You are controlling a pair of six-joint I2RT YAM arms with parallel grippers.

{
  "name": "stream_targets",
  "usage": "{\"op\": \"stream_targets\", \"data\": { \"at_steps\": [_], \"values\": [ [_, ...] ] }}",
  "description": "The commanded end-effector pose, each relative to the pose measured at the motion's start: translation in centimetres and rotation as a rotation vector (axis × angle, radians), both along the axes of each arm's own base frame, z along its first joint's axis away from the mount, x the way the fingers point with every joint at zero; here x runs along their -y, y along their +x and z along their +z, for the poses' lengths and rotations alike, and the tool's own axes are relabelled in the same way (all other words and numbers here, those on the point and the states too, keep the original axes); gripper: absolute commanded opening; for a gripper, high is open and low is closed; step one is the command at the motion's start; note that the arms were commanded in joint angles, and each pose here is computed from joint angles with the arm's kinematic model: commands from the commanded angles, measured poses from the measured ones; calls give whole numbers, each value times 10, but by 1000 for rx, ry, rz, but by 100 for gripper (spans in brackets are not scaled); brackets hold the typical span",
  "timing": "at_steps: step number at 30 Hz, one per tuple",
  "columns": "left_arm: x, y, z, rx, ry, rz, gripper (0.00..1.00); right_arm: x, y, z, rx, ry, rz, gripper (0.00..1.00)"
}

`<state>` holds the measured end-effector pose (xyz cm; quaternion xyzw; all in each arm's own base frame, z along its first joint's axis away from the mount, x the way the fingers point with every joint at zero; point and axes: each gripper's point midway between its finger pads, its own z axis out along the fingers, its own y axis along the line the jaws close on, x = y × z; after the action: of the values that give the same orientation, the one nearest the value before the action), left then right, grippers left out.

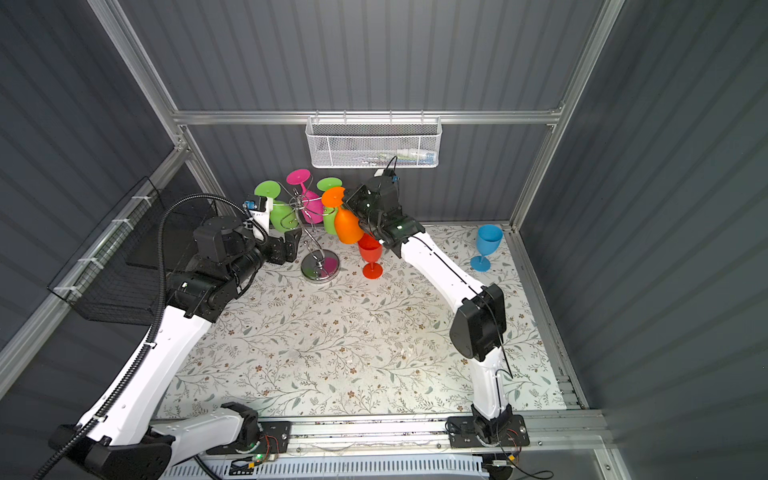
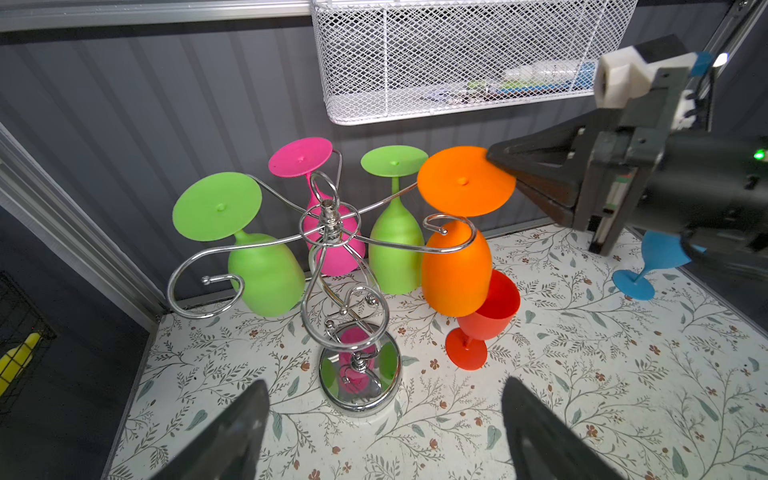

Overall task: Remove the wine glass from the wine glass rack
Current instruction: 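Lift the orange glass off the rack hook with the right gripper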

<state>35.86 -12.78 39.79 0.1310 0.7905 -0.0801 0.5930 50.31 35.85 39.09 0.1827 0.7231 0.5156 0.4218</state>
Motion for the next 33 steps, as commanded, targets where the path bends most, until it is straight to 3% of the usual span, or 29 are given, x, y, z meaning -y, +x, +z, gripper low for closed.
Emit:
{"op": "stream_targets", "data": {
  "at_steps": [1, 10, 19, 25, 33],
  "values": [
    [0, 3, -2, -1, -9, -5, 88, 14, -9, 33, 69, 51, -12, 0],
    [0, 4, -5, -6, -7, -3, 87, 42, -30, 46, 92, 56, -35, 0],
    [5, 7, -10, -20, -26, -14, 87, 71, -74, 38, 116, -1, -31, 0],
    [12, 12, -11, -40, -80, -25, 88, 96, -120, 15, 170, -141, 2, 0],
    [16, 14, 7, -100, -268, 16, 86, 104, -185, 3, 394, -374, 163, 0]
  ]
}}
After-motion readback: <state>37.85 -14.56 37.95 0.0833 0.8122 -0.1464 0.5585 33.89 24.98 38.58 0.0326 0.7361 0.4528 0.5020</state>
